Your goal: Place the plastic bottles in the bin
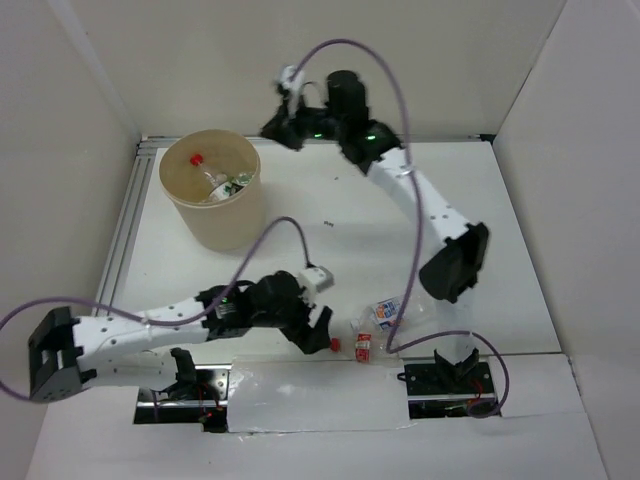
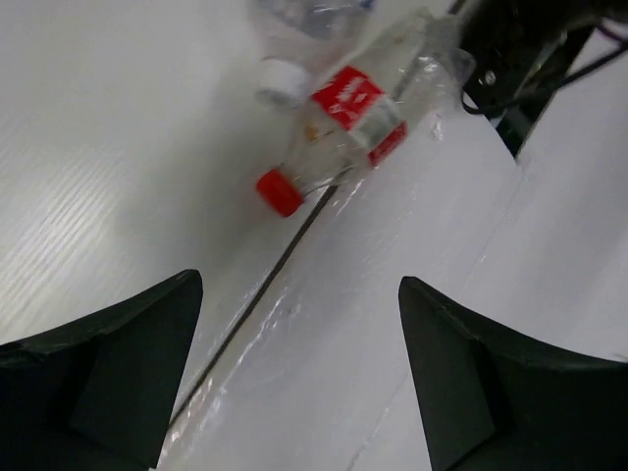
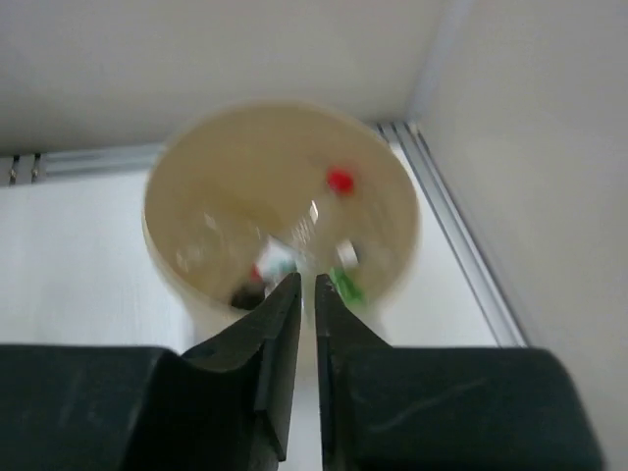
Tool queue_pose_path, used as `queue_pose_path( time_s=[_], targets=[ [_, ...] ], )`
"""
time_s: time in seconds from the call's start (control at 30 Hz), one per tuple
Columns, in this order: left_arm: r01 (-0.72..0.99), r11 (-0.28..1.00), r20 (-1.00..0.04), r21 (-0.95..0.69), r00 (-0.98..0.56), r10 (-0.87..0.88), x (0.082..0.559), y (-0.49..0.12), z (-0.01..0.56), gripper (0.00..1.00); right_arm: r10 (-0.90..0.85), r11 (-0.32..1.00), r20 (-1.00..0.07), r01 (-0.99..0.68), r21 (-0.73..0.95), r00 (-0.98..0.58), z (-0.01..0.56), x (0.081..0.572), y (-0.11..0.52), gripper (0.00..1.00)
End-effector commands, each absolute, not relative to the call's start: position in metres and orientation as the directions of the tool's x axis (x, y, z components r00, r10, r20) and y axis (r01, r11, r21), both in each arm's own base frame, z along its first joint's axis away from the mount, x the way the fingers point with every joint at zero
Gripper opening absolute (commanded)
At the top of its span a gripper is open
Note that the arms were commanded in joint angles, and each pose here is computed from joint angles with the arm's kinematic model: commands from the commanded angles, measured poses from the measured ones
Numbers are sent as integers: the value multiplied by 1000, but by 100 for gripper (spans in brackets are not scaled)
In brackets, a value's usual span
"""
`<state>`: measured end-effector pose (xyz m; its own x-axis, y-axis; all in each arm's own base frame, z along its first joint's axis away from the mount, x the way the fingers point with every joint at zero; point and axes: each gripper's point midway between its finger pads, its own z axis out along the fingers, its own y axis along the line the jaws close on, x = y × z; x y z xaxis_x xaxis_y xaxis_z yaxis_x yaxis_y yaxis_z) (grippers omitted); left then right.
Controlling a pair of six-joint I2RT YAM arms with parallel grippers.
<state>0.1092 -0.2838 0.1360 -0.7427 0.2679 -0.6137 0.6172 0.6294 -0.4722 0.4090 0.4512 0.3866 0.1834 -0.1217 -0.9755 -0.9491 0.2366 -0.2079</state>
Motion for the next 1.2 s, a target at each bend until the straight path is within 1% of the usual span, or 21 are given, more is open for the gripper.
queue_pose_path(
  time_s=[0.0,0.03,0.07,0.1,0.13,0.17,0.2,0.33,0.43,0.53,0.67,0.7,0.73,0.77,0.83,0.93,0.97,1.0,1.03,1.1,1.17],
  targets=[
    [861,463,-781,-210,-433,451,106,-336,148,94,-196,339,-981,-938,-71,3,392,413,328,16],
    [873,455,-781,-175,-404,476,106,-344,142,92,-220,348,-975,-936,-52,-28,380,411,308,16],
    [886,442,-776,-141,-376,506,101,-351,134,91,-221,359,-975,-932,-56,-27,390,394,281,23],
    [896,435,-769,-88,-339,542,105,-352,123,91,-266,363,-959,-932,-9,-94,352,388,263,28],
    [899,434,-755,-58,-324,570,107,-357,112,91,-282,418,-952,-908,-10,-119,343,392,232,32],
    [909,413,-767,-47,-298,568,105,-365,111,91,-287,422,-951,-907,-16,-117,347,373,215,36],
    [922,386,-764,-28,-269,587,105,-366,104,89,-313,431,-936,-902,12,-162,320,366,200,41],
    [934,358,-739,-3,-243,628,104,-375,84,88,-284,512,-924,-855,80,-256,293,342,142,45],
    [917,394,-701,61,-242,671,118,-379,62,88,-249,523,-923,-843,126,-292,283,321,129,46],
    [924,379,-688,60,-236,686,119,-389,51,83,-235,538,-921,-831,142,-310,273,309,119,46],
    [932,359,-660,41,-245,710,111,-393,38,52,-277,525,-909,-841,128,-311,256,298,117,46],
    [926,374,-654,43,-257,712,111,-390,37,38,-285,521,-907,-844,126,-311,254,296,117,46],
    [922,384,-656,53,-258,710,110,-391,37,13,-302,509,-899,-851,129,-317,247,291,116,47],
    [913,406,-669,44,-275,691,110,-387,46,5,-309,510,-893,-850,134,-326,241,289,114,47],
    [905,423,-677,46,-284,679,108,-377,56,0,-313,520,-892,-844,127,-327,240,284,108,48],
    [874,483,-726,54,-298,620,113,-358,91,0,-321,526,-886,-841,127,-335,230,281,99,58],
    [855,510,-723,90,-296,625,119,-344,97,0,-324,529,-885,-839,125,-336,228,279,96,68],
    [843,530,-731,92,-304,611,120,-335,105,0,-319,535,-887,-836,123,-335,228,279,92,89],
    [826,558,-779,77,-299,551,126,-326,135,0,-327,534,-883,-837,122,-337,223,277,89,94],
    [769,635,-809,79,-323,492,140,-301,159,0,-353,514,-884,-853,90,-306,219,271,86,95],
    [678,735,-874,28,-340,346,167,-267,202,0,-383,497,-880,-866,59,-280,211,265,81,95]
  ],
)
